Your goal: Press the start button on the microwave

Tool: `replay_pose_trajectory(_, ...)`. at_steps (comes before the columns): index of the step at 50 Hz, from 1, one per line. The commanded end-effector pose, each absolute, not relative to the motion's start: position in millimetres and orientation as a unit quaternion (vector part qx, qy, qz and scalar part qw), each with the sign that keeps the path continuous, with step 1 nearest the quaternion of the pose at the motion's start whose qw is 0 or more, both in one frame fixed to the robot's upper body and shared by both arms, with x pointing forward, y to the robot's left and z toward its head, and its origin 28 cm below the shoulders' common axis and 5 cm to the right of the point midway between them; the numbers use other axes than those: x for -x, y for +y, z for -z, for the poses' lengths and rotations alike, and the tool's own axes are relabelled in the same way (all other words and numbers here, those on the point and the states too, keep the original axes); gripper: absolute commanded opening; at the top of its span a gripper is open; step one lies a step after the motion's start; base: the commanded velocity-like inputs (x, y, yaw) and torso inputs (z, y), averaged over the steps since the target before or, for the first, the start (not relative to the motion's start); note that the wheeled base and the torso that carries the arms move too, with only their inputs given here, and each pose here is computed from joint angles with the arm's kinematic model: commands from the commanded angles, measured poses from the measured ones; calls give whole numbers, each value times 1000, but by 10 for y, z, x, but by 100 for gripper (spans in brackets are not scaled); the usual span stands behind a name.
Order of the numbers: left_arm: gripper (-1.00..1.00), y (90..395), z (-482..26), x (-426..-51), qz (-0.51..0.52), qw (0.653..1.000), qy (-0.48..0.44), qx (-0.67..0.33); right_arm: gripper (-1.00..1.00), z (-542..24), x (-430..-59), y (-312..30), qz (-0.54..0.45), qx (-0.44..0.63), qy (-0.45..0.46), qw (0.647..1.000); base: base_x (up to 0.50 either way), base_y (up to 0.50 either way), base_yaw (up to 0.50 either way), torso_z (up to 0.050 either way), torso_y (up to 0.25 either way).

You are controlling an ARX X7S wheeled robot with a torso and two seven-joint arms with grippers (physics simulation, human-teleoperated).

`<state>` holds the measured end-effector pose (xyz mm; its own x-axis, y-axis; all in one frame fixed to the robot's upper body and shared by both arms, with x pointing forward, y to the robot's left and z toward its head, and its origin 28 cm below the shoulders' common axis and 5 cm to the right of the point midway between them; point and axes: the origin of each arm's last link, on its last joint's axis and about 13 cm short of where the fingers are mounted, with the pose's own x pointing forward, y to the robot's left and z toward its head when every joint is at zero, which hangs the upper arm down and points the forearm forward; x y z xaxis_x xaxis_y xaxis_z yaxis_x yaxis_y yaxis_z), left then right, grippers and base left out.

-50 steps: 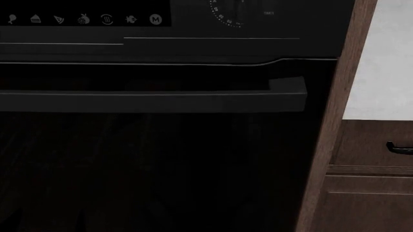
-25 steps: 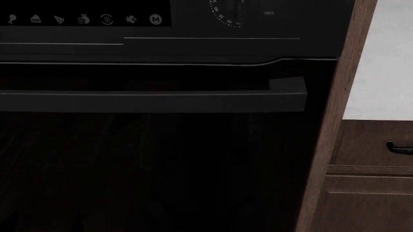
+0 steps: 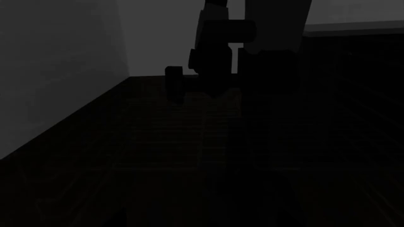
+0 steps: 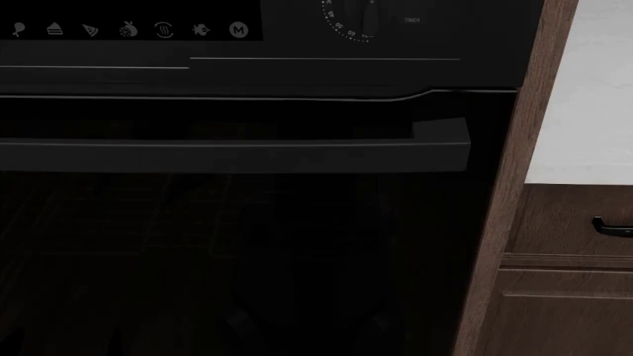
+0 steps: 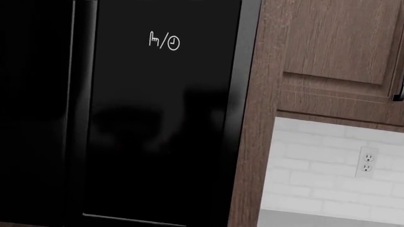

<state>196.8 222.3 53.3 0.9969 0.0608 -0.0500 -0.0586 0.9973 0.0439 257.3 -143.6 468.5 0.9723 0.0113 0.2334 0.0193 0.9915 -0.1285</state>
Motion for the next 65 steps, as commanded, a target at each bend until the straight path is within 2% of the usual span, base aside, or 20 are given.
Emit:
replay_pose_trajectory(1,100,2235,-558,-1994,-27,999,20,-14,-100,-4491,-2565,-1403,-24,53,-179,982,0,0,0,0,0)
replay_pose_trajectory(13,100,2231,-544,-2012,-28,999,23,-17,-100,-4303,-2574,-1381,-18,46,-266,963,0,0,0,0,0)
replay_pose_trajectory(23,100,2228,-533,-2022,-29,999,26,-20,-100,-4291,-2683,-1404,-14,39,-294,955,0,0,0,0,0)
replay_pose_trajectory(35,100,2235,-523,-2020,-31,999,29,-18,-100,-4381,-2791,-1376,-22,31,-313,949,0,0,0,0,0)
replay_pose_trajectory(65,100,2250,-479,-2021,-35,999,33,-22,-100,-4368,-3189,-1372,-24,16,-293,956,0,0,0,0,0)
